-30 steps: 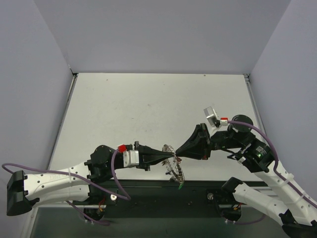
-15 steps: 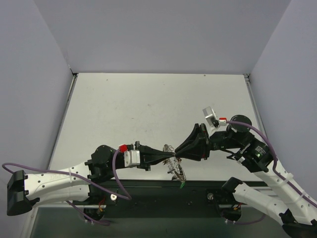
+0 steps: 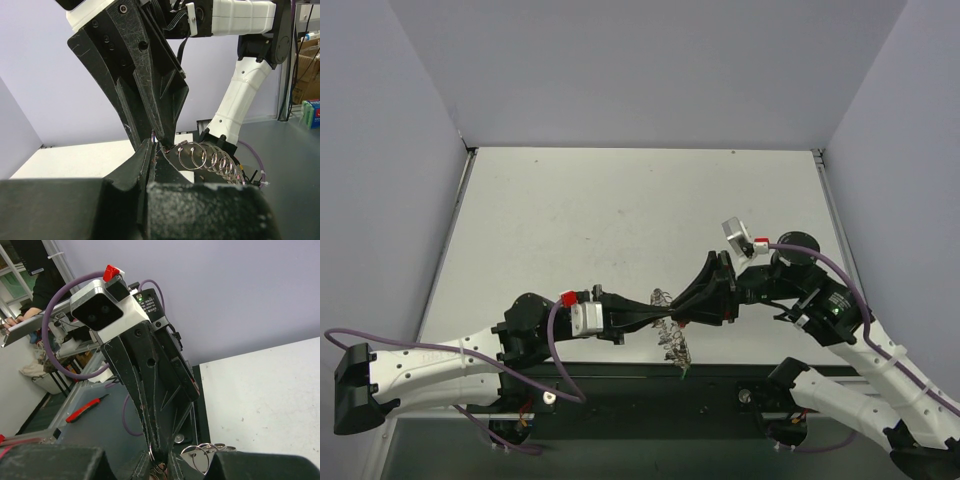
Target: Put the keys on the keyring
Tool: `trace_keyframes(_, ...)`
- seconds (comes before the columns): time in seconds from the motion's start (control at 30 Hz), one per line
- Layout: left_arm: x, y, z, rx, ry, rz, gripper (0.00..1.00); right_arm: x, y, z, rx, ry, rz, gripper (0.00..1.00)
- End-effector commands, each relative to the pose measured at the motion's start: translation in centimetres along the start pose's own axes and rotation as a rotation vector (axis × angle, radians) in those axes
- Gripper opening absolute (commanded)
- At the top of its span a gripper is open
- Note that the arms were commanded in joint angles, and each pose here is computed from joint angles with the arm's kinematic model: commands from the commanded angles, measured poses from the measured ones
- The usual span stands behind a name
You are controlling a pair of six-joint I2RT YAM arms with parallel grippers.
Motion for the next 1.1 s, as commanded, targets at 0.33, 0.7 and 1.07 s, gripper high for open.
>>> trace_keyframes(0.33, -3.4, -0.2, 1.0, -0.051, -0.035, -0.134, 0.0, -0.7, 0.5, 0.5, 0.04, 0.066, -0.066, 0.35)
trace_keyframes(0.7, -3.3, -0.1, 0.9, -0.046, -0.03, -0.128, 0.0, -1.0, 0.6, 0.5, 0.05, 0.074, -0.082, 0.45)
trace_keyframes(1.07, -3.3, -0.2, 0.9, -0.041, -0.026, -0.13, 0.0, -1.1, 0.3, 0.5, 0.036, 0.067, -0.083, 0.33)
Point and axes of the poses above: each gripper's point midway between its finger pads, its own y axis back along the fingers, its own z axis along the line the jaws close on, x = y × z, the point moved 8 cm from there along y, back along the fingers, and after that the axes turned 9 degrees about -y, right-handed, at the moved point
